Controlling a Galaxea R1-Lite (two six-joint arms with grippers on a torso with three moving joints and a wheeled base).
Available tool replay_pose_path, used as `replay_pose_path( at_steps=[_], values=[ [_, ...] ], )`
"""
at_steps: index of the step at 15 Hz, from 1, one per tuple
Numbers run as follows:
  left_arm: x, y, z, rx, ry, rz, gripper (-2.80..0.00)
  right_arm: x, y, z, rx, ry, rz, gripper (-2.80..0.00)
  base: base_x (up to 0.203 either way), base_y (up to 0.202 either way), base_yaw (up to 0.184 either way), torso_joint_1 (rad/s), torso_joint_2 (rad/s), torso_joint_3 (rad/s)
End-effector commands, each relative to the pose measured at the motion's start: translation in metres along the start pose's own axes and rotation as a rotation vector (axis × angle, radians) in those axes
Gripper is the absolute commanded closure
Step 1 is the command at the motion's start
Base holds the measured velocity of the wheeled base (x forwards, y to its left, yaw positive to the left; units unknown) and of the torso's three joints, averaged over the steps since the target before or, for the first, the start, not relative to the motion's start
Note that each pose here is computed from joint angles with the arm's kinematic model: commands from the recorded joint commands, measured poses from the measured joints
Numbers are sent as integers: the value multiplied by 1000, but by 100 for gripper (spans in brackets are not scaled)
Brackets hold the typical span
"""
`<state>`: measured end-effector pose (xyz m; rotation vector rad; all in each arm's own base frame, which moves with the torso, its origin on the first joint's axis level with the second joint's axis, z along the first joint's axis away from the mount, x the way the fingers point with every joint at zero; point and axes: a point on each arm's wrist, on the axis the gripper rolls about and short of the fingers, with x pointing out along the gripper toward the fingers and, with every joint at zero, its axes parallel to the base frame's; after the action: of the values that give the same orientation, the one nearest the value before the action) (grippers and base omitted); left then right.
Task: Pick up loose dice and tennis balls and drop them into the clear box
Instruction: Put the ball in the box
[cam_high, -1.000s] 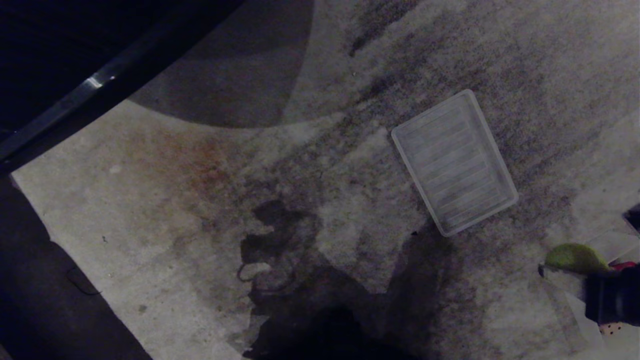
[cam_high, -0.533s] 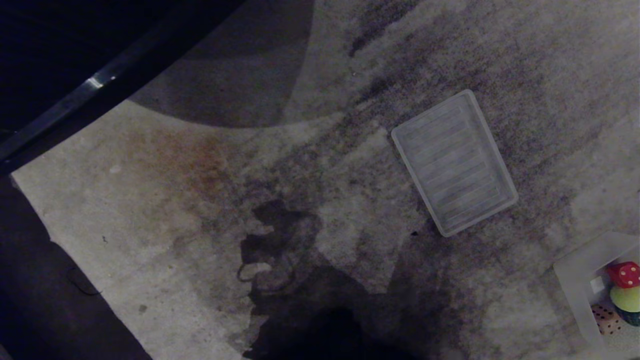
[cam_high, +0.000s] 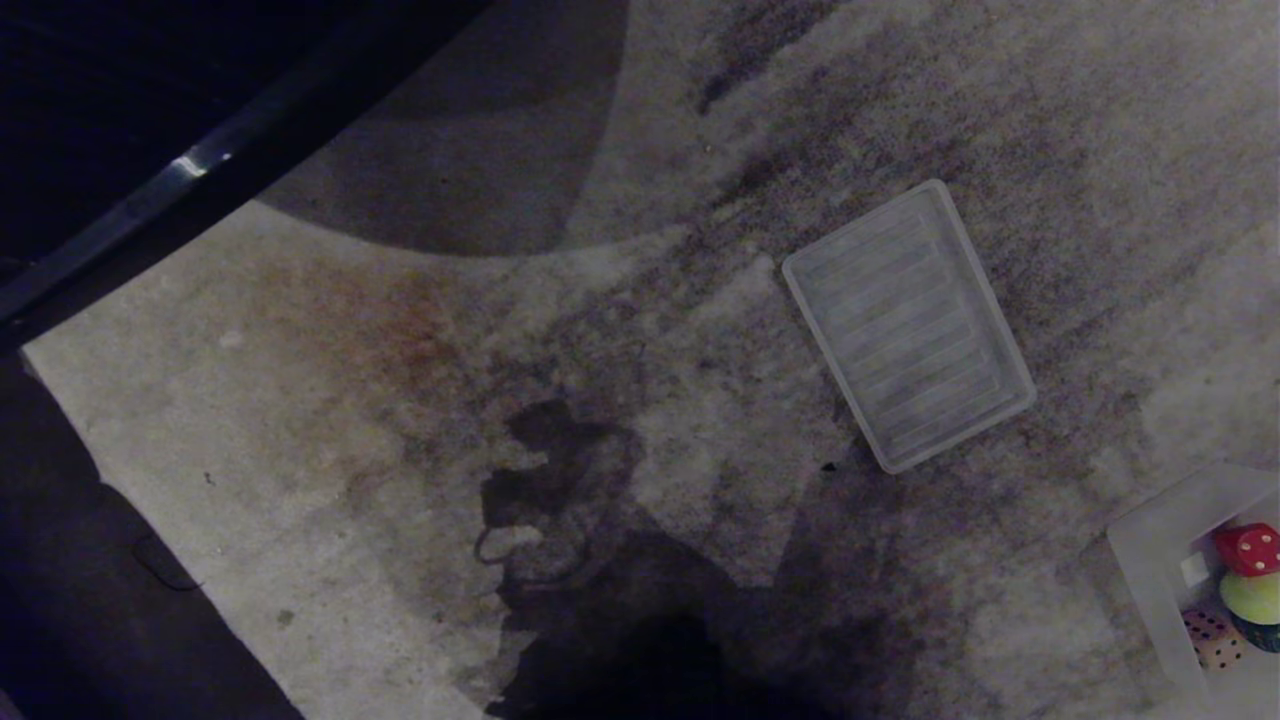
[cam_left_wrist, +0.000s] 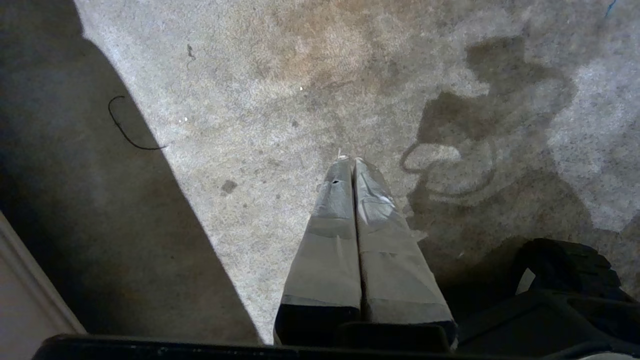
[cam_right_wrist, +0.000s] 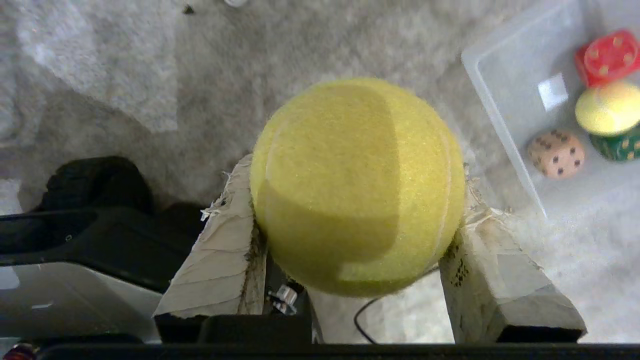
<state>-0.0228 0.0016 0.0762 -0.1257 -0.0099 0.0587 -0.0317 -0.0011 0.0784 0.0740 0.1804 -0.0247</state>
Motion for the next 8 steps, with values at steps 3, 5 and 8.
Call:
replay_pose_path(
  at_steps=[3,5,8],
  values=[
    [0,0,0,0,3,1,0,-1,1,-2,-29,-13,34,0,0,0,0,0,0,0],
    [0,0,0,-1,3,1,0,-1,1,-2,-23,-13,32,0,0,0,0,0,0,0],
    [0,0,0,6,3,-3,0,-1,1,-2,-29,-13,34,0,0,0,0,0,0,0]
  ],
)
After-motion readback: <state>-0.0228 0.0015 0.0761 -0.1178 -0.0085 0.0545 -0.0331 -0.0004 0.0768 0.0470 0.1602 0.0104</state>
